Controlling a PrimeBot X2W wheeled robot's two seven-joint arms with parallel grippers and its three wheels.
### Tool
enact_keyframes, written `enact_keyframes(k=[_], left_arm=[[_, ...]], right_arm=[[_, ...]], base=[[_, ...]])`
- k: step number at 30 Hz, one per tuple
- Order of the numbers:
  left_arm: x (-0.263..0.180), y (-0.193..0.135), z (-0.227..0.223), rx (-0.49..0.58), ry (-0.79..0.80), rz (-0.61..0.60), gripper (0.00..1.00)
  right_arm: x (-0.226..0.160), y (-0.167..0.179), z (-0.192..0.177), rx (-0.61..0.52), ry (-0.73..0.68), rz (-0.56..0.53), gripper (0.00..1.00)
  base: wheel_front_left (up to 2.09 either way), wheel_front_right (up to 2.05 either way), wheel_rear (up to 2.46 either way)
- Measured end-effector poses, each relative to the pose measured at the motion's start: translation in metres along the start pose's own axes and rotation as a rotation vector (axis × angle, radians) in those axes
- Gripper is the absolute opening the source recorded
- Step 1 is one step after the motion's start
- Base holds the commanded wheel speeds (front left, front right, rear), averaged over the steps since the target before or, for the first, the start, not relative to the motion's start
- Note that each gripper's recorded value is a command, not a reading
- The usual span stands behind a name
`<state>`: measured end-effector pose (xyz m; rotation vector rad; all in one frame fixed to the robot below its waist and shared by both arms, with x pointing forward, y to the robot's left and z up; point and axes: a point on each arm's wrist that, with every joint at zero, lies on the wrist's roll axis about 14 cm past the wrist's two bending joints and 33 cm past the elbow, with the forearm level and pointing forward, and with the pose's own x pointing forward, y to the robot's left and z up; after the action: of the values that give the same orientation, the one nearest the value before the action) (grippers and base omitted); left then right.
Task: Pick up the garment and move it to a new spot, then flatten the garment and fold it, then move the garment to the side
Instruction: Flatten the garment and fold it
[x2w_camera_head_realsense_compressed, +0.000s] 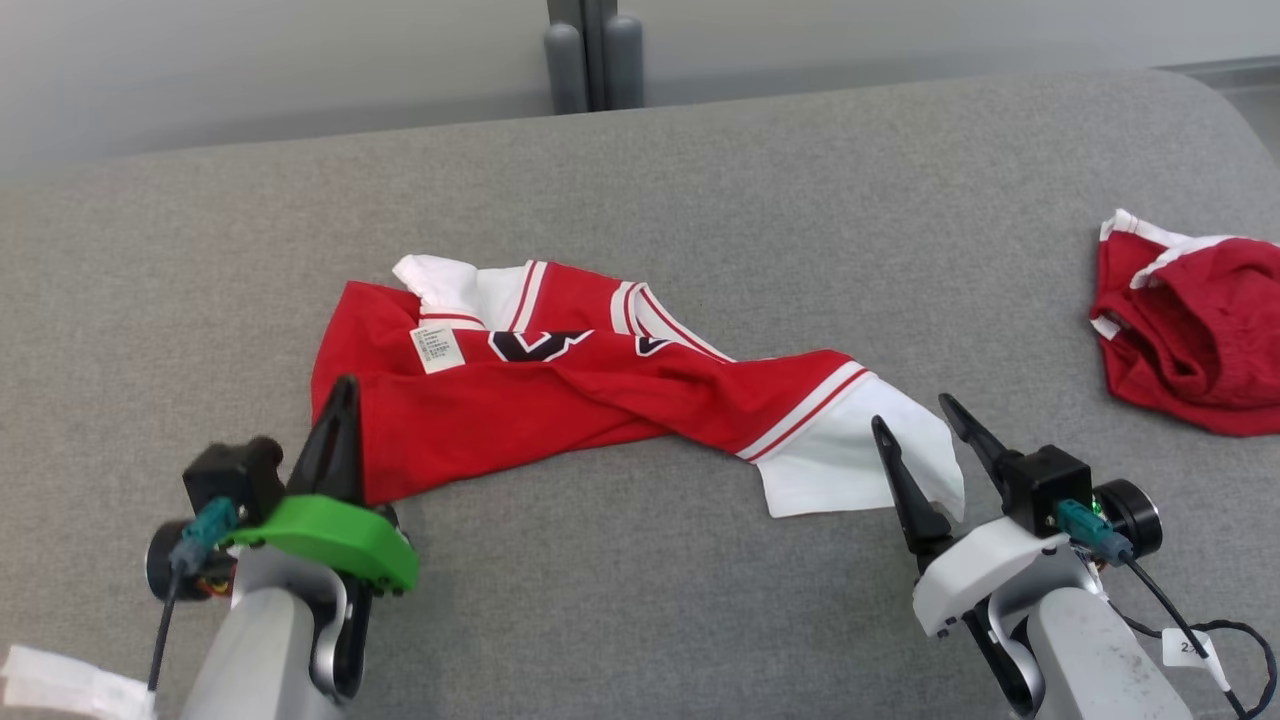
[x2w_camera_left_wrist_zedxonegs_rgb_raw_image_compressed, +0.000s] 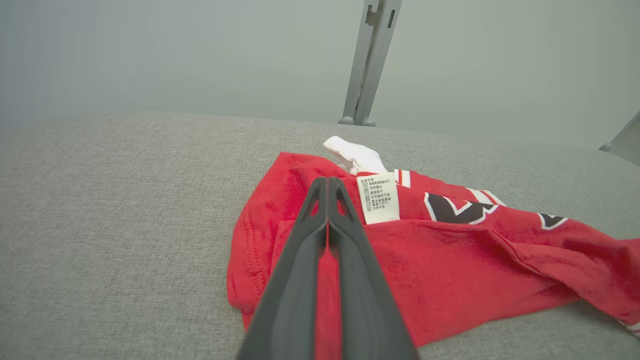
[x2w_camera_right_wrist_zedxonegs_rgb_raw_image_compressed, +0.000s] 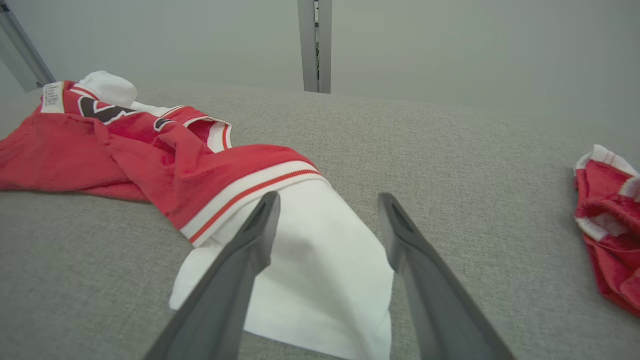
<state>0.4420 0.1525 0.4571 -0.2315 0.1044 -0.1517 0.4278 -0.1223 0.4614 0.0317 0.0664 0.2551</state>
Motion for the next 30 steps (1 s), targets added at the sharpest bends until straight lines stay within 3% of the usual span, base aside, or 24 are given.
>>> enact_keyframes(k=[6, 7, 8, 20, 26, 30], left_arm=[[-0.042, 0.017, -0.016, -0.022, 0.030, 0.076, 0.00], [-0.047, 0.020, -0.017, -0.025, 0.030, 0.090, 0.34], [-0.054, 0.024, -0.018, -0.028, 0.029, 0.108, 1.00], [-0.113, 0.039, -0.035, -0.026, 0.042, 0.212, 1.00], [-0.091, 0.028, -0.021, -0.047, 0.000, 0.173, 1.00], [-0.057, 0.001, -0.009, -0.040, -0.026, 0.073, 1.00]], right_arm=[[-0.008, 0.009, 0.009, 0.011, -0.024, 0.017, 1.00], [-0.008, 0.010, 0.011, 0.011, -0.029, 0.018, 1.00], [-0.009, 0.011, 0.014, 0.011, -0.036, 0.019, 1.00], [-0.030, 0.011, 0.019, 0.042, -0.060, -0.007, 1.00], [-0.025, 0.014, 0.016, 0.047, -0.055, 0.000, 1.00], [-0.014, 0.015, 0.017, 0.041, -0.057, 0.011, 1.00]], base=[[0.00, 0.00, 0.00], [0.00, 0.00, 0.00], [0.00, 0.00, 0.00], [0.00, 0.00, 0.00], [0.00, 0.00, 0.00], [0.00, 0.00, 0.00]])
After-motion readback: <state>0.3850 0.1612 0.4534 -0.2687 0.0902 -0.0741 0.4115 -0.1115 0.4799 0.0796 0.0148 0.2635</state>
